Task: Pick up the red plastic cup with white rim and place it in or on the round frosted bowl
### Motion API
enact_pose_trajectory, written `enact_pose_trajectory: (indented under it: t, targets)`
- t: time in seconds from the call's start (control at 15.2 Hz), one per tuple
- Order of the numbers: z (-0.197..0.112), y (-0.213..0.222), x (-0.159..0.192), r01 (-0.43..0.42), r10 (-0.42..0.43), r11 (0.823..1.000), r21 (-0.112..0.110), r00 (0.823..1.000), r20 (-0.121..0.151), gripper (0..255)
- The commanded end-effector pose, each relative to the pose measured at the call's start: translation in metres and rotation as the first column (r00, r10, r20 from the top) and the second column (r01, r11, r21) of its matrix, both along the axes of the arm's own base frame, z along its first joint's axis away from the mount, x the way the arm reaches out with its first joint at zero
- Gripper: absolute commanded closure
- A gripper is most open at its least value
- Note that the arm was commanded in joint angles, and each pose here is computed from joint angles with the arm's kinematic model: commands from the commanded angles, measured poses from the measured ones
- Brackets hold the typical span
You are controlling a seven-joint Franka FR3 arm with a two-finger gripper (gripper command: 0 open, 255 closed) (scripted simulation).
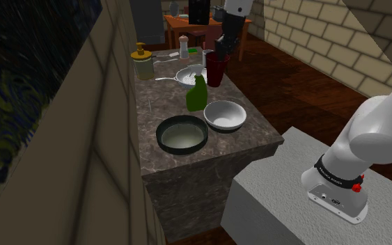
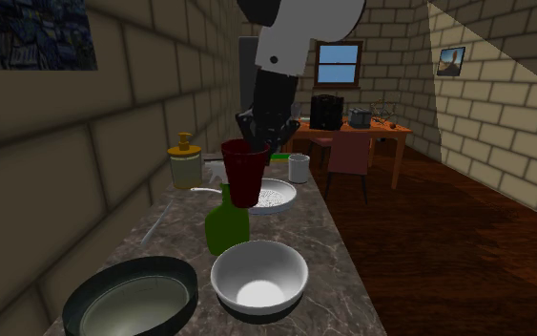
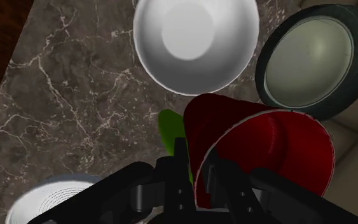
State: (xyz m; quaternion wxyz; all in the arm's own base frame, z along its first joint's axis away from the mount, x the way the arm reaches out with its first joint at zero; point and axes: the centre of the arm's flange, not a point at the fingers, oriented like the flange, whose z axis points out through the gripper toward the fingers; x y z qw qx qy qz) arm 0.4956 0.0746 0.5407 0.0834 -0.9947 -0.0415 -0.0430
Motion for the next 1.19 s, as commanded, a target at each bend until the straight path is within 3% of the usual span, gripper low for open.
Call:
enact_pose_trajectory:
  t: [0.0,0.99,1.12]
  targets:
    - [0.0,0.024,-0.009,0.002,-0.002,1.0,0.0,1.0,0.0,255]
    - [0.019,0.219,-0.06,0.002,-0.002,1.0,0.0,1.0,0.0,255]
    - [0.008,0.219,-0.06,0.002,-0.002,1.0,0.0,1.0,0.0,255]
